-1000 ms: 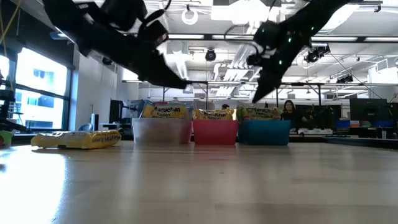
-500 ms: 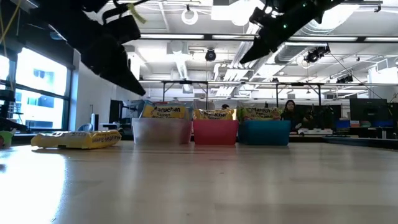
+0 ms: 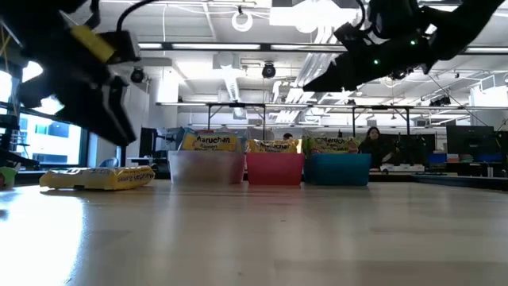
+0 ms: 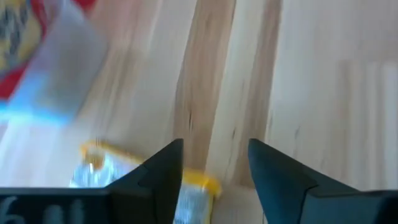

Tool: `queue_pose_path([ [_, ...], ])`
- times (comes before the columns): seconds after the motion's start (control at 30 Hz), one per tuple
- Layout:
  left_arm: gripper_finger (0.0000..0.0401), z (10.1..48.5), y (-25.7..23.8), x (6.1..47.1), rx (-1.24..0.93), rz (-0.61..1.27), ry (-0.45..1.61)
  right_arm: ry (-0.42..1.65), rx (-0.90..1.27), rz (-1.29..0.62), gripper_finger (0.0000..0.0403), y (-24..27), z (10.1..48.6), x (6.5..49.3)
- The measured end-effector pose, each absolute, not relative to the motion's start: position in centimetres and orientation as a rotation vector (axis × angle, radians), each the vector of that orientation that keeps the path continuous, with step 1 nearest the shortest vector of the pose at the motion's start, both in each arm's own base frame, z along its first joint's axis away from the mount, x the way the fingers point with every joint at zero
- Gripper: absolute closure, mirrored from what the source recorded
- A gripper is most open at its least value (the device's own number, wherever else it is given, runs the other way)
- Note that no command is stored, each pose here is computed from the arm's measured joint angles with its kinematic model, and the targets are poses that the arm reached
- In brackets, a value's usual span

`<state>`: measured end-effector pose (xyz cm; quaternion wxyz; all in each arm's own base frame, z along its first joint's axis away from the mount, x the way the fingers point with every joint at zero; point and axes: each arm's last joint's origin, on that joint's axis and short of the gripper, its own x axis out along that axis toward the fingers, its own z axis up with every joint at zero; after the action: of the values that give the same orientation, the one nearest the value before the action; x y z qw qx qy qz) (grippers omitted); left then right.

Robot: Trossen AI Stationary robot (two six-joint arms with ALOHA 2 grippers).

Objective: Sort Maruchan noodles
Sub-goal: Put the yellow noodle pack into the red bin

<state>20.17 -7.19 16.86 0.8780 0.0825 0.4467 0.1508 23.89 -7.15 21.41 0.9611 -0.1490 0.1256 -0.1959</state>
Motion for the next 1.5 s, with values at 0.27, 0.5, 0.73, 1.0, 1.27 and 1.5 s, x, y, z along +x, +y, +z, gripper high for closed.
queue_pose_path([
  [0.27, 0.0193, 13.8, -7.4, 19.7, 0.236, 0.442, 1.098, 0.230, -0.312, -0.328, 0.0403, -5.2, 20.6, 23.9],
  [0.5, 0.0198, 11.3, -7.2, 20.1, 0.368, 0.544, 1.149, 0.220, -0.316, -0.283, 0.0403, -4.1, 20.7, 24.1],
  [0.73, 0.0282, 11.3, -7.5, 20.8, 0.439, 0.567, 1.181, 0.212, -0.316, -0.240, 0.0403, -3.1, 20.7, 24.2],
  [1.0, 0.0396, 13.3, -8.4, 22.7, 0.456, 0.457, 1.227, 0.212, -0.316, -0.220, 0.0398, -2.9, 20.6, 24.3],
  [1.27, 0.0401, 16.8, -9.2, 24.9, 0.359, 0.353, 1.081, 0.308, -0.299, -0.091, 0.0304, -1.3, 18.7, 24.9],
  [1.5, 0.0401, 19.9, -8.8, 26.6, 0.188, 0.249, 0.848, 0.373, -0.318, 0.023, 0.0188, 1.4, 16.4, 27.3],
])
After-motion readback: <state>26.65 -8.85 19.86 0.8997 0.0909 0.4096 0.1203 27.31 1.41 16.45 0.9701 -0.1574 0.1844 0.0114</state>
